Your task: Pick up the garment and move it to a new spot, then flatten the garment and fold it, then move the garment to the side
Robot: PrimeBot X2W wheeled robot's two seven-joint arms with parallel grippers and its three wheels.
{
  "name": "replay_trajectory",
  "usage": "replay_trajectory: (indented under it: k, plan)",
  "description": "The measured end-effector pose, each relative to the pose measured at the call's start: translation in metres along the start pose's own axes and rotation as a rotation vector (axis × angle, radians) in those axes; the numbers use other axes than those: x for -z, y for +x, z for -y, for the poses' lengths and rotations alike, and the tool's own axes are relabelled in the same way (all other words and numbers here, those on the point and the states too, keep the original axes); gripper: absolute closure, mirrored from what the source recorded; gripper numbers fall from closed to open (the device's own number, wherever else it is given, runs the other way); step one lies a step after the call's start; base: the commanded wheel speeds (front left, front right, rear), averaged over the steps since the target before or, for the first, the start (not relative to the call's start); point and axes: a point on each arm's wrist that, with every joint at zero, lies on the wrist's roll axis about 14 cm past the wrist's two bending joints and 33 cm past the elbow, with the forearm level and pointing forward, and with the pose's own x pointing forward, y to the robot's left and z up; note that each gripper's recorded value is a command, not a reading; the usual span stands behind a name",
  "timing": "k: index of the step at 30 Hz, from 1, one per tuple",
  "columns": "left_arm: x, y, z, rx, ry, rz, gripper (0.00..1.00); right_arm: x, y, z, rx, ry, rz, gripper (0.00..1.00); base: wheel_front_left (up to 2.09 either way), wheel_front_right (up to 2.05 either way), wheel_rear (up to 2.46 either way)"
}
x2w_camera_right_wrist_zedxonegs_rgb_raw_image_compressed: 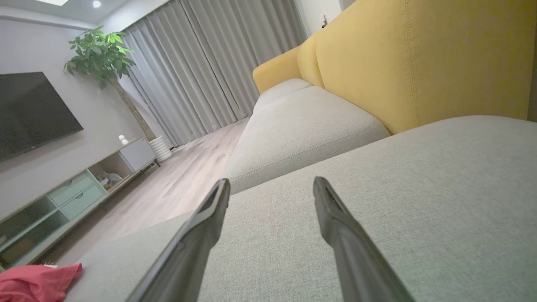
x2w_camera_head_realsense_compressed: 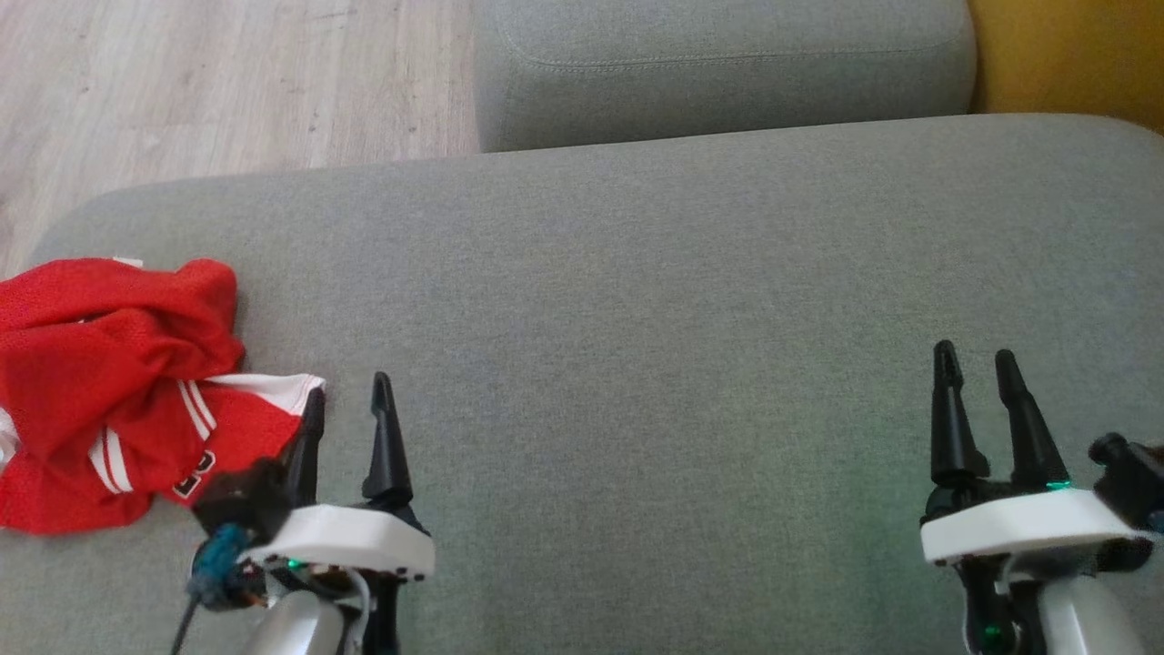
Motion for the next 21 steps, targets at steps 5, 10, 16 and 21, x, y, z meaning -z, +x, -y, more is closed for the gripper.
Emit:
replay_trajectory:
  k: [5, 10, 16, 21]
  plan:
    - [0.000, 0.002, 0.006, 0.013, 0.107, 0.011, 0.00, 0.000, 0.000, -0.005, -0.021, -0.080, 0.005, 0.00, 0.00, 0.00, 0.00]
    - [0.001, 0.003, 0.013, 0.032, 0.197, 0.021, 0.00, -0.001, 0.001, -0.008, -0.036, -0.152, 0.012, 0.00, 0.00, 0.00, 0.00]
    - [0.000, 0.005, 0.020, 0.061, 0.289, 0.040, 0.00, -0.002, 0.001, -0.012, -0.052, -0.224, 0.019, 0.00, 0.00, 0.00, 0.00]
    - [0.002, 0.005, 0.025, 0.076, 0.392, 0.061, 0.00, -0.006, 0.001, -0.016, -0.071, -0.300, 0.037, 0.00, 0.00, 0.00, 0.00]
